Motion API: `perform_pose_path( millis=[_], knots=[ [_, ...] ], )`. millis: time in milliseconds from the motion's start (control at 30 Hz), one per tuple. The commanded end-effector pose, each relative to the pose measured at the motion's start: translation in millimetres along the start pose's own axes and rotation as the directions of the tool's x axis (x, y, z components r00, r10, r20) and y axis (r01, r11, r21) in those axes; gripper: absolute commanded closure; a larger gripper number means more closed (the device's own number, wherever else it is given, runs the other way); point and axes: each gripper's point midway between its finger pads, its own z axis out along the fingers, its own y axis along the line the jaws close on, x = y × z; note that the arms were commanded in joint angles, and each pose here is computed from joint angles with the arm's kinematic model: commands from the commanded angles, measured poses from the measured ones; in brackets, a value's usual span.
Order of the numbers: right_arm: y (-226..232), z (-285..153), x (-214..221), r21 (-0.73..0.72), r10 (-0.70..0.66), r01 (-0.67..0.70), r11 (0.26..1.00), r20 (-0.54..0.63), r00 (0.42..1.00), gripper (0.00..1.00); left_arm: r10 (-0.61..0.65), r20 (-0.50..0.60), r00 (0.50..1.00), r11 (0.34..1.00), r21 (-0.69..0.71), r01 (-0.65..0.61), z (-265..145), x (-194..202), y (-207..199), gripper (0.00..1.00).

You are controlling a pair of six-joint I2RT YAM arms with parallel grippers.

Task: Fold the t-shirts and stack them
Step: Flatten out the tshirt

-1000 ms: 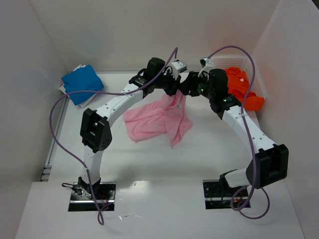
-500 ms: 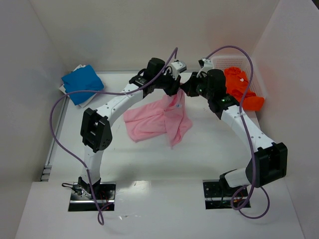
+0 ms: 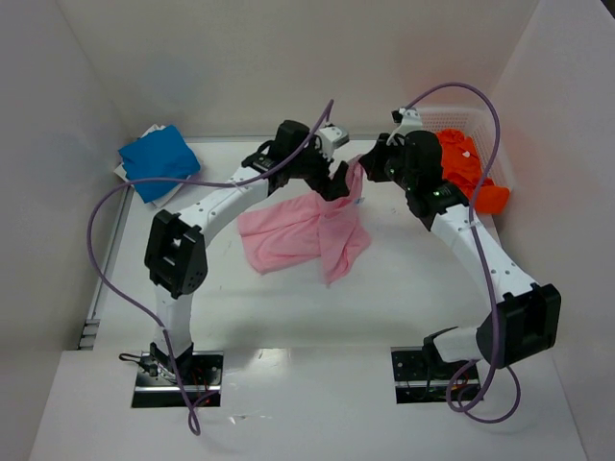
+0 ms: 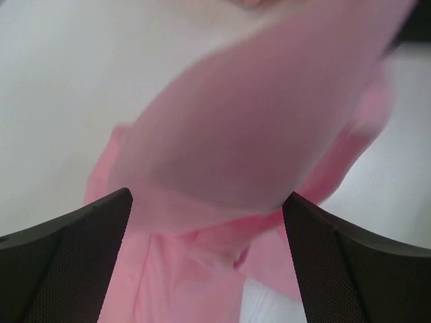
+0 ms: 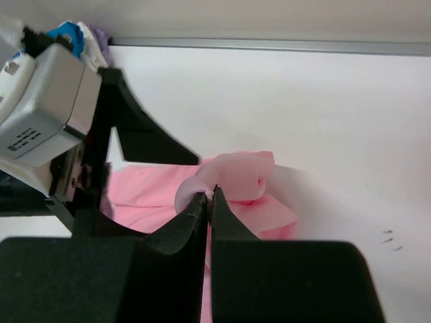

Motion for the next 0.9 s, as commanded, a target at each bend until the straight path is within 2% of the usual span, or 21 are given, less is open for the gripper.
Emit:
perform_pose_path(
  millis=[0, 67, 233, 300, 400, 533, 667, 800, 867],
  knots=[
    [-3.2, -17.3, -32.2, 0.053, -0.042, 0.038, 0.998, 0.086, 0.995, 0.99, -0.057, 0.079, 0.995, 0.991, -0.118, 0.066, -46.6, -6.0, 31.7, 0.00],
    [-7.5, -20.1, -29.3, 0.075, -0.041, 0.035, 0.997, 0.081, 0.996, 0.99, -0.101, 0.071, 0.992, 0.976, -0.185, 0.112, -58.2, 12.6, 51.8, 0.00],
    [-27.3, -21.3, -15.6, 0.139, -0.034, 0.026, 0.990, 0.055, 0.998, 0.99, -0.222, -0.061, 0.973, 0.904, -0.388, 0.181, -76.5, 82.4, 86.8, 0.00],
    [-32.0, -23.4, -11.1, 0.161, -0.024, 0.015, 0.987, 0.054, 0.998, 0.99, -0.269, -0.110, 0.957, 0.842, -0.510, 0.179, -80.9, 109.8, 106.9, 0.00],
    [-33.7, -23.6, -11.7, 0.172, -0.016, 0.006, 0.985, 0.059, 0.998, 0.99, -0.355, -0.113, 0.928, 0.746, -0.632, 0.209, -89.1, 135.7, 122.4, 0.00],
    [-45.0, -25.2, -15.5, 0.226, 0.001, -0.019, 0.974, 0.080, 0.997, 0.99, -0.475, -0.137, 0.869, 0.651, -0.720, 0.242, -104.9, 170.1, 124.5, 0.00],
    [-55.1, -26.2, -14.3, 0.268, 0.022, -0.046, 0.962, 0.091, 0.996, 0.99, -0.579, -0.070, 0.812, 0.553, -0.765, 0.329, -121.7, 185.8, 110.6, 0.00],
    [-77.4, -33.5, -20.2, 0.321, 0.040, -0.076, 0.944, 0.118, 0.992, 0.99, -0.633, 0.017, 0.774, 0.457, -0.798, 0.392, -141.4, 198.5, 106.7, 0.00],
    [-81.9, -36.8, -19.2, 0.325, 0.044, -0.080, 0.942, 0.119, 0.992, 0.99, -0.641, 0.036, 0.766, 0.441, -0.800, 0.406, -146.0, 198.8, 107.5, 0.01]
  ],
)
